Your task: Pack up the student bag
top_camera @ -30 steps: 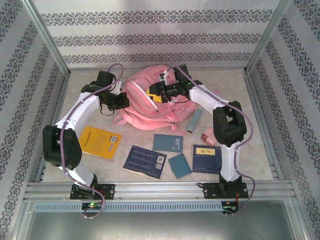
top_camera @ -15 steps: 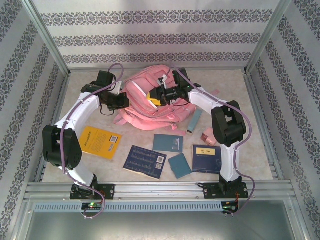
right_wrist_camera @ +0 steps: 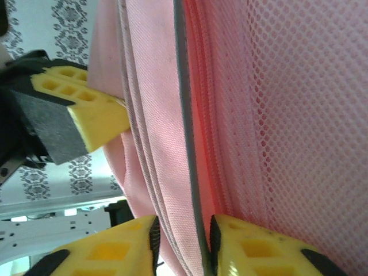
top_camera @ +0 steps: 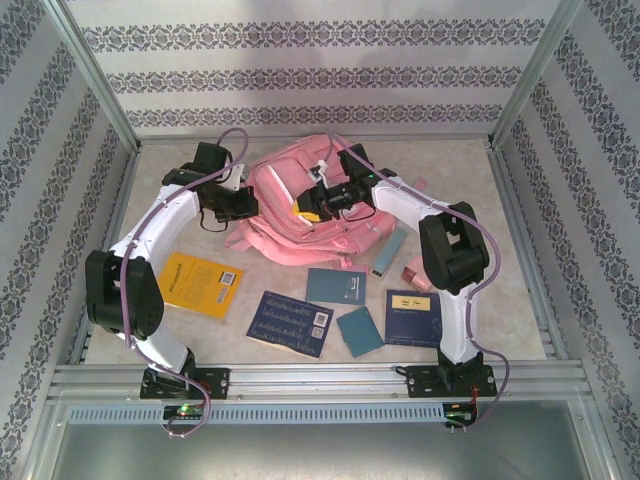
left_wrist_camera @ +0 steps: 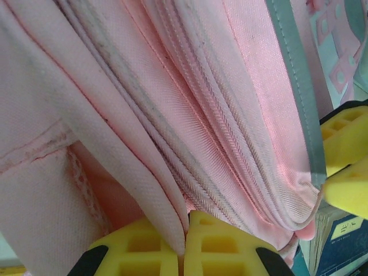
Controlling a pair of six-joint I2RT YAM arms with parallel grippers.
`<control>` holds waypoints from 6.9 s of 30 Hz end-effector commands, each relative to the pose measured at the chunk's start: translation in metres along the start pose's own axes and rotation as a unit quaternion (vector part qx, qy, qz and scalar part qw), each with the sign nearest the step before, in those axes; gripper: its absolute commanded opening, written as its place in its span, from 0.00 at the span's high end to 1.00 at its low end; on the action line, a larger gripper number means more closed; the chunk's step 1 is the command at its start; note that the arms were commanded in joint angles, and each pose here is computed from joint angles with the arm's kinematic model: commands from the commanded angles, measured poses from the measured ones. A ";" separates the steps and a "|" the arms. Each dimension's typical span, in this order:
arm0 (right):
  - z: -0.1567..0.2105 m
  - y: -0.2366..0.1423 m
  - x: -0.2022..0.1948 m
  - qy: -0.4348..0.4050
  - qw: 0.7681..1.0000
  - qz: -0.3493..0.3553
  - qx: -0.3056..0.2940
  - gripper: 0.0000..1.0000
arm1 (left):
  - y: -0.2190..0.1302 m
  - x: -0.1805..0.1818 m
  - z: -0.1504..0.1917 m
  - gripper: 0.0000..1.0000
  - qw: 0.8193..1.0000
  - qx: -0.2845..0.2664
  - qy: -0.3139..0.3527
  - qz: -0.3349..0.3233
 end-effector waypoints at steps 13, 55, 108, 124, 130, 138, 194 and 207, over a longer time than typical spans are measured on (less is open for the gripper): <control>-0.008 -0.017 0.046 -0.061 0.992 0.067 -0.082 1.00 | -0.019 -0.002 -0.016 0.95 0.998 -0.058 0.007 -0.008; -0.070 -0.056 0.004 0.432 0.861 0.135 -0.229 1.00 | 0.133 -0.167 0.087 0.52 0.987 -0.096 0.123 -0.047; -0.084 -0.042 -0.022 0.430 0.882 0.079 -0.179 1.00 | 0.203 -0.120 0.078 0.70 0.957 -0.006 0.214 -0.193; -0.082 -0.054 -0.024 0.375 0.899 0.122 -0.190 1.00 | 0.184 -0.104 0.067 1.00 0.957 -0.006 0.210 -0.203; -0.082 -0.065 -0.023 0.339 0.904 0.167 -0.202 1.00 | 0.174 -0.089 0.065 1.00 0.959 -0.005 0.194 -0.208; -0.081 -0.099 0.019 0.257 0.903 0.219 -0.265 0.54 | 0.167 -0.097 0.061 1.00 0.972 -0.009 0.171 -0.159; 0.046 -0.148 -0.029 0.285 0.876 0.161 -0.353 1.00 | 0.022 -0.146 0.035 1.00 0.996 -0.054 0.065 -0.014; 0.021 -0.164 -0.019 0.201 0.909 0.190 -0.313 1.00 | 0.014 -0.091 0.063 1.00 0.997 -0.044 0.017 -0.064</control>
Point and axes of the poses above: each hand's point on the last joint's axis, 136 mm out from that joint toward the fingers, its own y axis out along the fingers, its own x axis along the line the jaws close on, z = x × y, the point moved 9 cm from there along -y, back along the fingers, and after that the axes turned 8 degrees about y, right-handed, at the moved point
